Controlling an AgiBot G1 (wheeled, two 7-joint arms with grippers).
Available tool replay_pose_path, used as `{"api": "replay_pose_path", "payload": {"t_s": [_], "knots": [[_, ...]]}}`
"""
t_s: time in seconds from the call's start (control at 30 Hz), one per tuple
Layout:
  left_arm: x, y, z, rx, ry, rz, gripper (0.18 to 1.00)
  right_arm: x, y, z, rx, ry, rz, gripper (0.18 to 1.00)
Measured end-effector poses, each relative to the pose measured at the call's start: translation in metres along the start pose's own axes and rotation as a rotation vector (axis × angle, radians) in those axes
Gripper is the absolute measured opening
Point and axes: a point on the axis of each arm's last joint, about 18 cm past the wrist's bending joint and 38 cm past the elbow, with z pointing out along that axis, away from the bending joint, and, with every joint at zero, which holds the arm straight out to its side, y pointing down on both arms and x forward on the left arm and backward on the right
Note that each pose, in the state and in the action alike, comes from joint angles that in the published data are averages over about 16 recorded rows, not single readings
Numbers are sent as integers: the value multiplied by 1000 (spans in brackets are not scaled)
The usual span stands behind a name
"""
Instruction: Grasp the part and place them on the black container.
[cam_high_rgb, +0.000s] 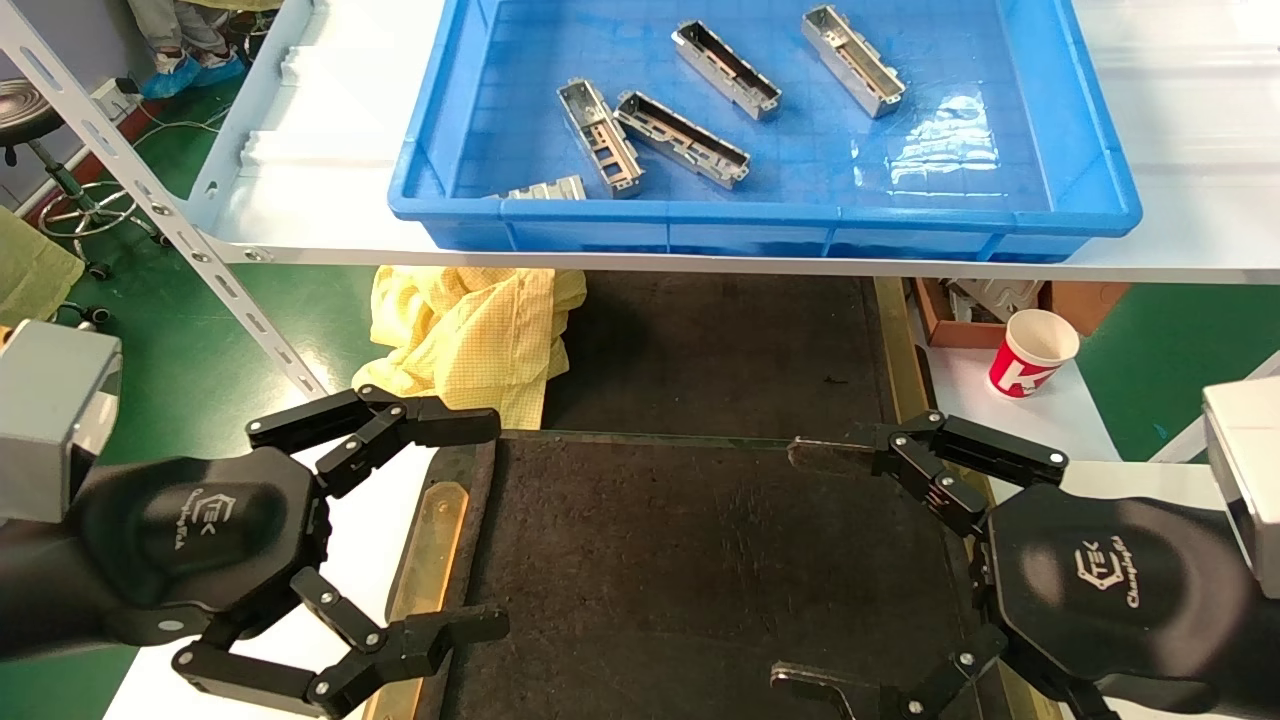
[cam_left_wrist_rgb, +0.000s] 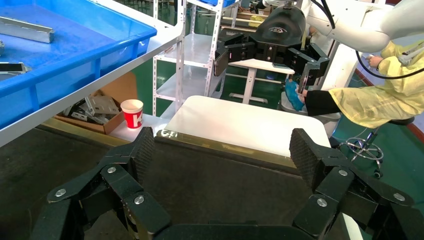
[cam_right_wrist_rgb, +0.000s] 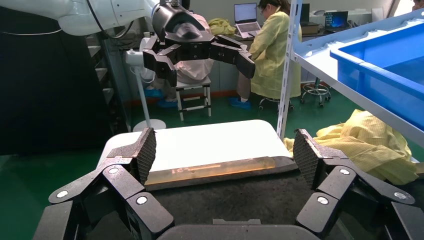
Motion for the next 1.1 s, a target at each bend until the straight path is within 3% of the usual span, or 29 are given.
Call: {"api": "replay_pose_path", "payload": {"t_s": [0.7,1.1], "knots": [[0,0,0,0,0,0,956,0,0,0,0,0,0,1001],[0,0,0,0,0,0,780,0,0,0,0,0,0,1001]]}}
